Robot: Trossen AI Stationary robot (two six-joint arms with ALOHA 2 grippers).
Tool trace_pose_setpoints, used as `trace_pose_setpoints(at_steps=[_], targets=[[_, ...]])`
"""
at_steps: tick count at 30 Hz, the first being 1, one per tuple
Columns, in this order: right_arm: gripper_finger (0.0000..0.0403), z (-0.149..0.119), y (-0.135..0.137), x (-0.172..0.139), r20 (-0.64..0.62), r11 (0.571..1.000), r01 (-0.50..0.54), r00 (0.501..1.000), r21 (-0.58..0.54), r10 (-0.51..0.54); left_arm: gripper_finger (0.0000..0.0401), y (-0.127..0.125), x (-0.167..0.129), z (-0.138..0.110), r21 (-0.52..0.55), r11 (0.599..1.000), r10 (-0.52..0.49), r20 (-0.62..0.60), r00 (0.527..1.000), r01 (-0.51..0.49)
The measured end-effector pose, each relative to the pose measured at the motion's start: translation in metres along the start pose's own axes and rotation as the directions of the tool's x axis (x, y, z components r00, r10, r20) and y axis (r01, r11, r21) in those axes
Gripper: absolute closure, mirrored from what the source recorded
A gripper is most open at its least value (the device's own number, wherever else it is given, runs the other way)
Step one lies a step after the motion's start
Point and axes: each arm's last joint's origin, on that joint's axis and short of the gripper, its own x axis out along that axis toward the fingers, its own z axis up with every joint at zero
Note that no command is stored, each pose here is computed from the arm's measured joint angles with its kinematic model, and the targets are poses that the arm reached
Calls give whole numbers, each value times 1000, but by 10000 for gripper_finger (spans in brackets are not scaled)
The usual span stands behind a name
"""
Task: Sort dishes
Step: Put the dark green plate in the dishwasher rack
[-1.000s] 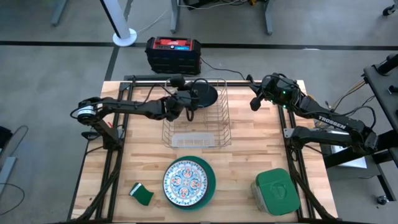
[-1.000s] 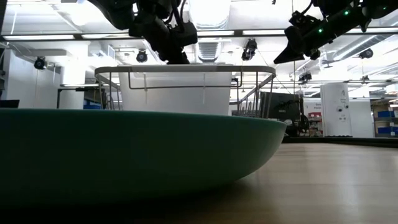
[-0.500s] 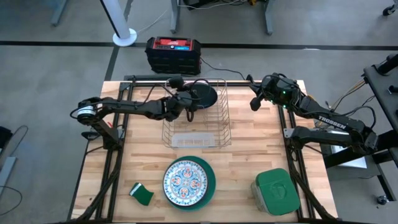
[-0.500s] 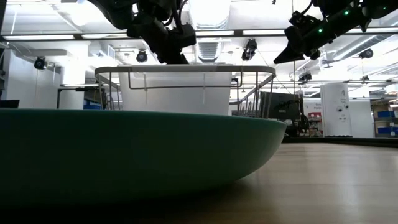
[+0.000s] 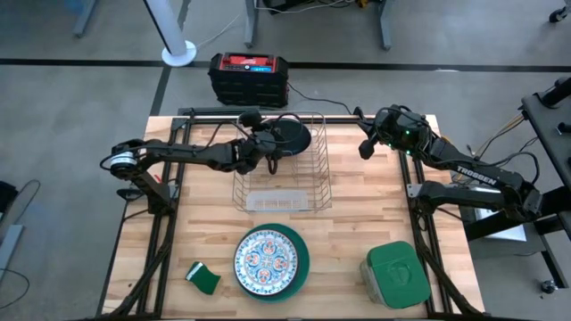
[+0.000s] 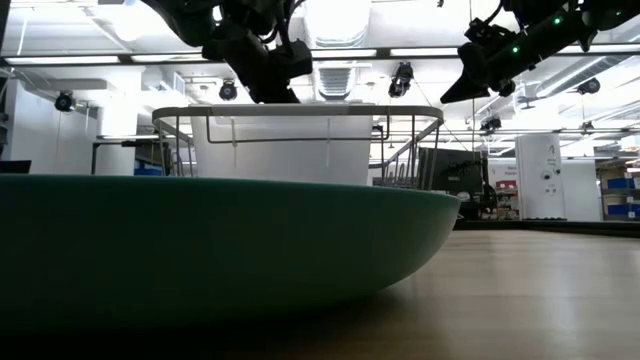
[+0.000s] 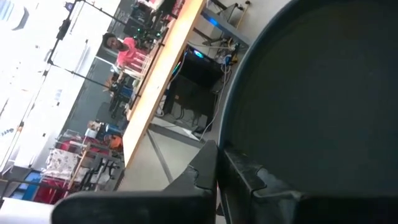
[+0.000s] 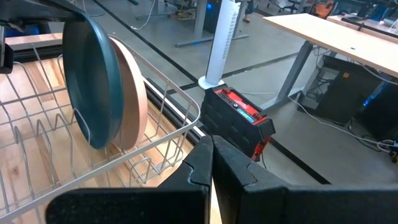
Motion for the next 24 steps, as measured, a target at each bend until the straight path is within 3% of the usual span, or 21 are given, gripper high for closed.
trace_pose_setpoints(at_steps=[24], targets=[[403, 0, 0, 0, -1, 1000, -1, 1000, 0, 1, 250, -2, 1, -1, -14, 1000, 0, -6, 1000, 0]])
